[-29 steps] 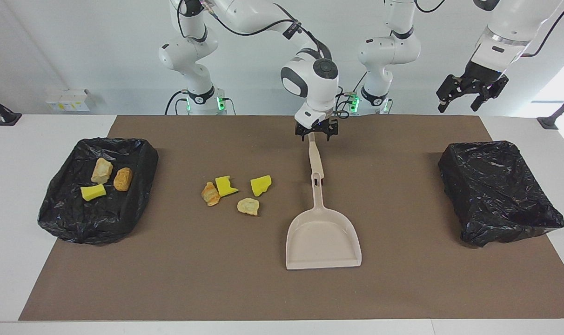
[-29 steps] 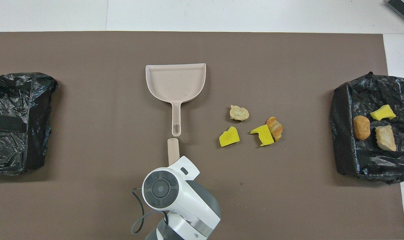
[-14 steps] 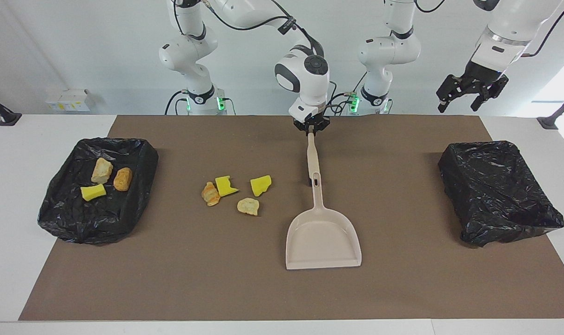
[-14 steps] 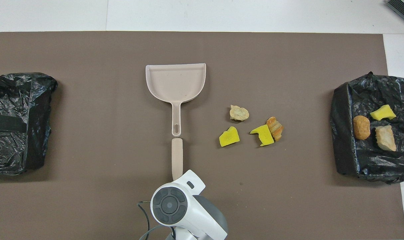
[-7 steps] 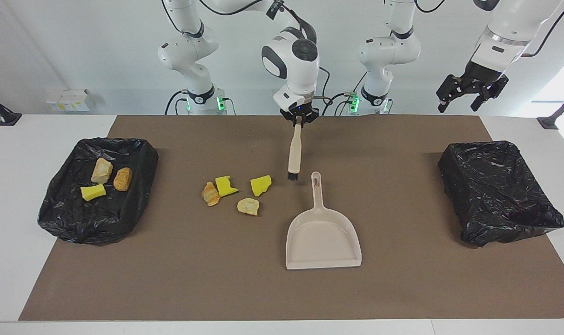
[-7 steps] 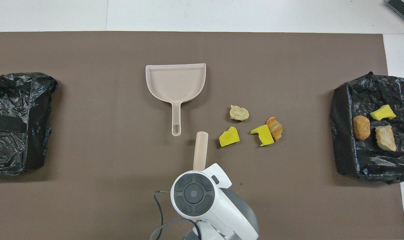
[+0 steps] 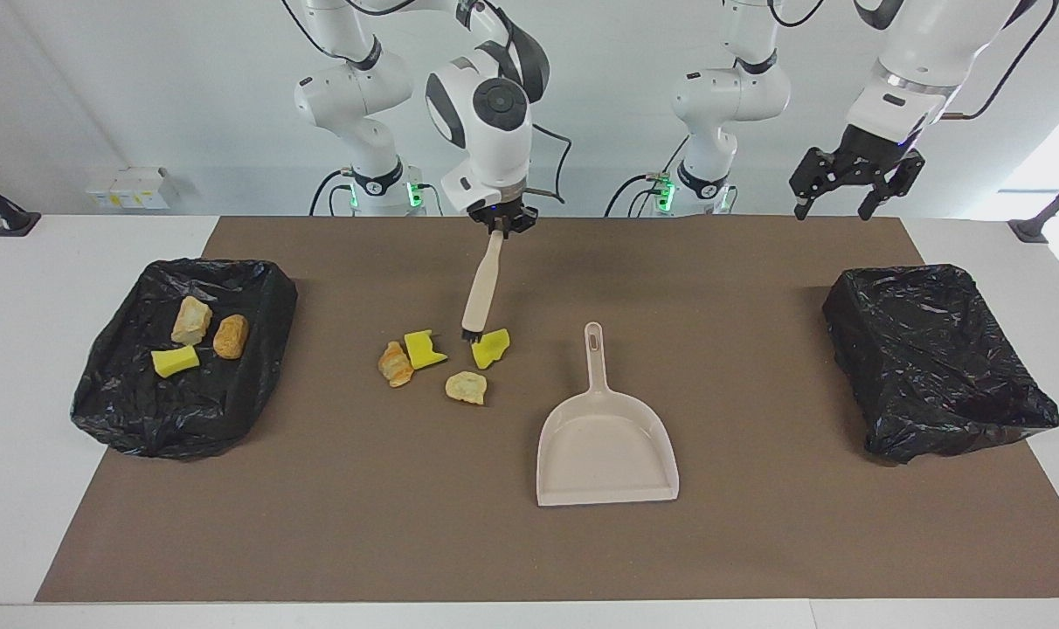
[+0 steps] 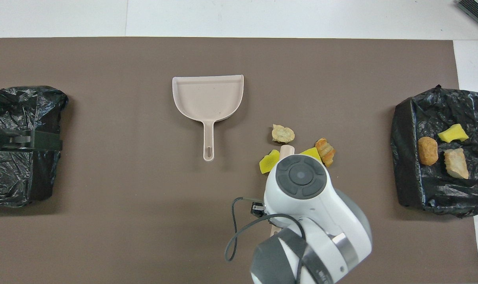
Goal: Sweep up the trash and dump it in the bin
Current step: 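Move the brush toward the pieces while the left gripper grasps the dustpan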
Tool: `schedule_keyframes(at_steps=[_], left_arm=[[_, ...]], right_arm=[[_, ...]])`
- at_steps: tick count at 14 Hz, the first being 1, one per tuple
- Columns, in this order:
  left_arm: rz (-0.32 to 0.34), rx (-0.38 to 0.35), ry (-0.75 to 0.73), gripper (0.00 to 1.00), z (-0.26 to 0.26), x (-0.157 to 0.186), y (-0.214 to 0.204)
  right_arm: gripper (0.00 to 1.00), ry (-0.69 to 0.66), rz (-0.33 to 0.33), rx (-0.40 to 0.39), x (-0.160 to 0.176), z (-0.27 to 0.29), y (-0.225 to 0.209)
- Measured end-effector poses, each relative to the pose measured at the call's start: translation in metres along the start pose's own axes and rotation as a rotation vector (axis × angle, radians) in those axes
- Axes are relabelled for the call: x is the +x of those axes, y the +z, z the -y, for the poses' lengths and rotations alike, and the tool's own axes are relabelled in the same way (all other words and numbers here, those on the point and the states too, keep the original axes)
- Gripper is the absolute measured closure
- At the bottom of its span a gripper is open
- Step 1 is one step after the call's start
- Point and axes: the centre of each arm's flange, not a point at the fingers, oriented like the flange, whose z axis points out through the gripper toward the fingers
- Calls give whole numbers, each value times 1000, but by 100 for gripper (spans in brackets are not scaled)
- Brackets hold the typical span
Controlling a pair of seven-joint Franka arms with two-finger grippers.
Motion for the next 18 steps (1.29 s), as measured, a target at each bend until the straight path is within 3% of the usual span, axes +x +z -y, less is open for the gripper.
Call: schedule_keyframes(at_steps=[3, 6, 9, 15, 18], left_arm=[[-42, -27, -49, 0, -56, 28, 45], [-59, -56, -84, 0, -102, 45, 84], [-71, -97, -111, 0, -137, 56, 120], [-43, -130, -135, 0, -232, 53, 220], [-25, -126, -127, 0, -245, 49, 257]], right_arm=[[74, 3, -12, 3, 26, -27, -8], [74, -39, -64, -47, 49, -50, -14], [74, -94, -60, -47, 86, -85, -18], [74, -188, -31, -43, 132, -151, -12], [74, -223, -41, -62, 138, -161, -12]])
